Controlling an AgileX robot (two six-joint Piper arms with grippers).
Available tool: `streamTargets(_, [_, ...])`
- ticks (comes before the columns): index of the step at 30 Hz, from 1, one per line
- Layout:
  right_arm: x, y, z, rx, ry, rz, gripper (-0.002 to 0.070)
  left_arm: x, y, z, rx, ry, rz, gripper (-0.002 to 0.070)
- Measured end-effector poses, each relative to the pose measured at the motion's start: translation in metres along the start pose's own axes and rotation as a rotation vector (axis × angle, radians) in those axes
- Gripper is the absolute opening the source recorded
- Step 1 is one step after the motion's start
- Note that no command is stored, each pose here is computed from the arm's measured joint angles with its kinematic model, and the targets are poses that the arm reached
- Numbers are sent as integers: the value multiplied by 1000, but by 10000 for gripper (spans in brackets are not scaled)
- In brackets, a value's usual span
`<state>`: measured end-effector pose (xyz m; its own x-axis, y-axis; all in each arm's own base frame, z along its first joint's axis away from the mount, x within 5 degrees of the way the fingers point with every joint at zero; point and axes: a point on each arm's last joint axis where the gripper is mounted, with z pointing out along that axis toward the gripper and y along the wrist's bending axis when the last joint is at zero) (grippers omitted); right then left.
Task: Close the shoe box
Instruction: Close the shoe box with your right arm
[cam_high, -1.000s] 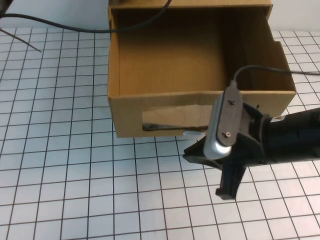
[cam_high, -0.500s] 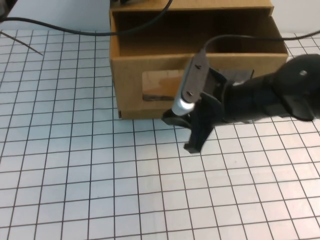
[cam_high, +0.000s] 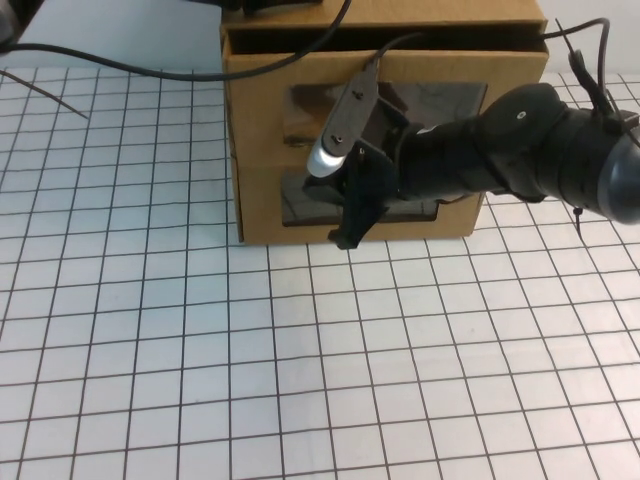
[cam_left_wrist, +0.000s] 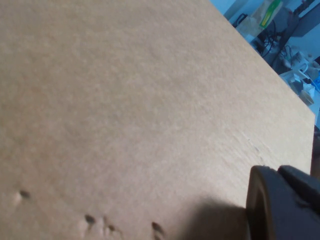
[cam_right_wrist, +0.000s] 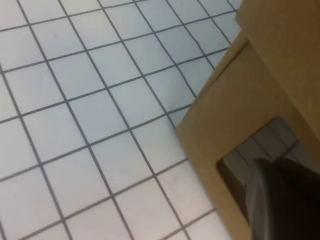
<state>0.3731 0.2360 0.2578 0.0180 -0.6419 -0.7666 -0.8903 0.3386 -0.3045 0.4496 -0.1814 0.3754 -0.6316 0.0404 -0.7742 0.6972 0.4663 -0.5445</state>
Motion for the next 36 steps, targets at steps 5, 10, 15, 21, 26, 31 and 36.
streamTargets(5, [-10,3,-10,44,2,-66,-13,0,0,0,0,1,0,-6])
streamTargets(10, [-26,29,-28,124,-23,-116,-13,0,0,0,0,1,2,-6])
streamTargets(15, [-22,45,-41,288,-19,-110,-13,0,0,0,0,1,12,-6])
streamTargets(21, [-24,32,-49,455,-34,-86,-13,0,0,0,0,1,21,-6])
streamTargets(26, [-35,22,-52,518,-65,-89,-13,0,0,0,0,1,27,-6])
streamTargets(31, [-37,8,-34,529,-64,-85,-13,0,0,0,0,1,27,-6])
streamTargets(36, [-39,-4,-18,520,-69,-76,-13,0,0,0,1,2,28,-6])
